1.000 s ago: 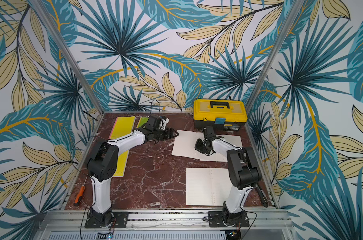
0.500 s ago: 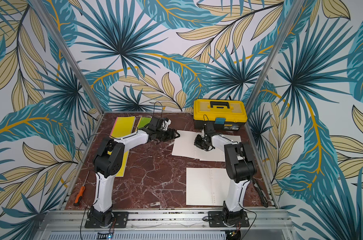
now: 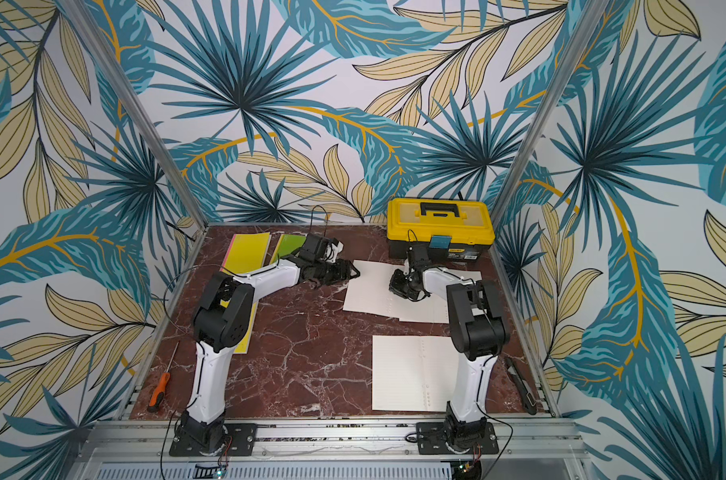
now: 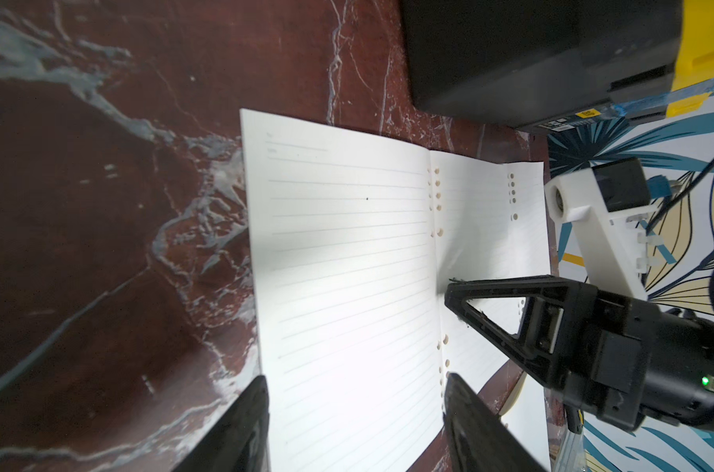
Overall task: Close the notebook
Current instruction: Move the notebook to the center of the board.
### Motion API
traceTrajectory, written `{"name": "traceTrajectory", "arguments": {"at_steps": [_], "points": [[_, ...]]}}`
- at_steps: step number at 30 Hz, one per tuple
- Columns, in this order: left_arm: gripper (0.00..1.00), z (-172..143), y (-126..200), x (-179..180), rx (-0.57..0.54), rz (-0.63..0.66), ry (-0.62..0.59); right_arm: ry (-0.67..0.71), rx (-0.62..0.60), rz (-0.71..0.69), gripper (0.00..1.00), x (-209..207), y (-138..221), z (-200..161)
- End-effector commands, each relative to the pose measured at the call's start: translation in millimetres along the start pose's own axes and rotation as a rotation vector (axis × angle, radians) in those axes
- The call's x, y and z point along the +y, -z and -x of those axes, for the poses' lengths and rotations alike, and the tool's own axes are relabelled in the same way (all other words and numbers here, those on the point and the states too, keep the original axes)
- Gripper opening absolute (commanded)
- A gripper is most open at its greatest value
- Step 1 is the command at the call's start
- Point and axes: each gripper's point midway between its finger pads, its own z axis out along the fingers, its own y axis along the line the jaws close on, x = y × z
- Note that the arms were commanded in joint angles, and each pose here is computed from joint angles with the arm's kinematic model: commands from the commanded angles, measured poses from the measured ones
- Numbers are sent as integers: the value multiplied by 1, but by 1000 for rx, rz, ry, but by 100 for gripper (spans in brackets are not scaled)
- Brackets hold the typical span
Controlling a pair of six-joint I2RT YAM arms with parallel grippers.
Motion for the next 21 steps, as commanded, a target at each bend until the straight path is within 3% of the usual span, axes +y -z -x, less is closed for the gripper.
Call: {"name": "traceTrajectory", "arguments": {"at_steps": [1,21], "points": [[69,3,-2,5,-2,35,-17,-13,92,-34,18,-14,-14,-20],[68,-27,19,49,37,122,58,69,179,6,18,20,-27,-48]]}}
